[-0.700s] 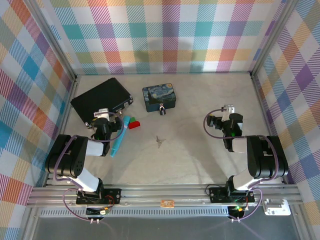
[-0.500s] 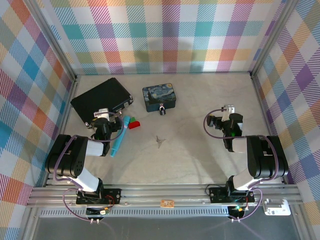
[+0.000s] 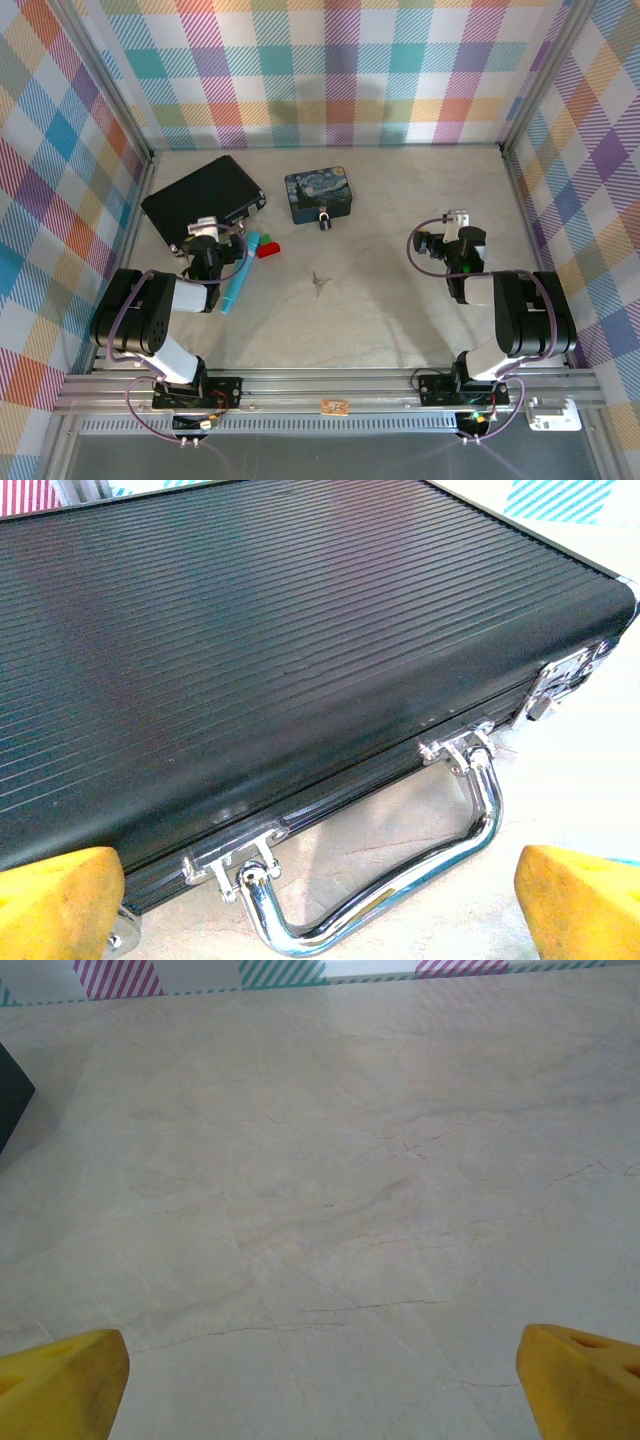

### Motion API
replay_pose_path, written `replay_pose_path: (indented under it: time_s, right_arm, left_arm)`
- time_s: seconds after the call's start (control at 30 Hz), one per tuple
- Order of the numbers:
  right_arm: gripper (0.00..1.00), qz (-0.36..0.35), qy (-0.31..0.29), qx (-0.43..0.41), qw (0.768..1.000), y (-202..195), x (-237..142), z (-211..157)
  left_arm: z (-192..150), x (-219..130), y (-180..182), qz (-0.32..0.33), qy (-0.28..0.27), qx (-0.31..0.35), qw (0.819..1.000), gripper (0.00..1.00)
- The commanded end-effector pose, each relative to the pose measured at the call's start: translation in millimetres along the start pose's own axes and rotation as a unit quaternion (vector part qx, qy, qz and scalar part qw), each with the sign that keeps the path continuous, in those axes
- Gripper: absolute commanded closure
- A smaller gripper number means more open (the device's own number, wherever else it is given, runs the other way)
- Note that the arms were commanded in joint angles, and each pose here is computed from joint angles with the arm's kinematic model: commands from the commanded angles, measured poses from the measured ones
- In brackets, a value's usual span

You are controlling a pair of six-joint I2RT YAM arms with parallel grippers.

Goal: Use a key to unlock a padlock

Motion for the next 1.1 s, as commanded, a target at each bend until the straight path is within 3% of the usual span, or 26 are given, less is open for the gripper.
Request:
replay_pose_path:
  time_s: [0.0,0.4,0.53,0.67,0.83,0.93,1.07]
  right_arm:
    - [0.01,0.008,-0.014,0.003,1.000,2,1,6]
    - [0.00,0.018,0.023,-0.033,0.999,29,-18,42]
    - [0.02,0.109,0.097,-0.027,0.989,74,-31,44]
    - [0.03,0.173,0.161,-0.061,0.970,132,-46,30]
    - [0.10,0.220,0.237,-0.077,0.943,191,-63,8]
    - [0.20,0.236,0.292,-0.074,0.924,221,-70,-5]
    - [0.23,0.246,0.343,-0.099,0.901,256,-73,-34]
  left_arm:
    - [6,2,-1,-0.002,-0.004,0.005,1.000,0.00]
    - [24,-5,1,0.012,0.003,0.007,1.000,0.01]
    - [48,-13,1,0.033,0.014,0.015,0.999,0.01]
    - [82,-23,-11,-0.008,0.010,-0.039,0.999,0.01]
    - [108,-28,-29,-0.056,0.051,-0.151,0.986,0.00]
    - [123,-32,-24,-0.039,0.044,-0.204,0.977,0.01]
    - [135,-34,-12,-0.005,0.011,-0.254,0.967,0.00]
Point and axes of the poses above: each hand's point on the last joint's axis, 136 mm out from that joint toward the fingers, its own x axis out along the fingers, its own y axis along the line the jaws close on, z = x × y, the point moved 4 cm from there along -x, back along the fingers, and after that the axes turned 2 degrees about x, right-handed, at the moved point
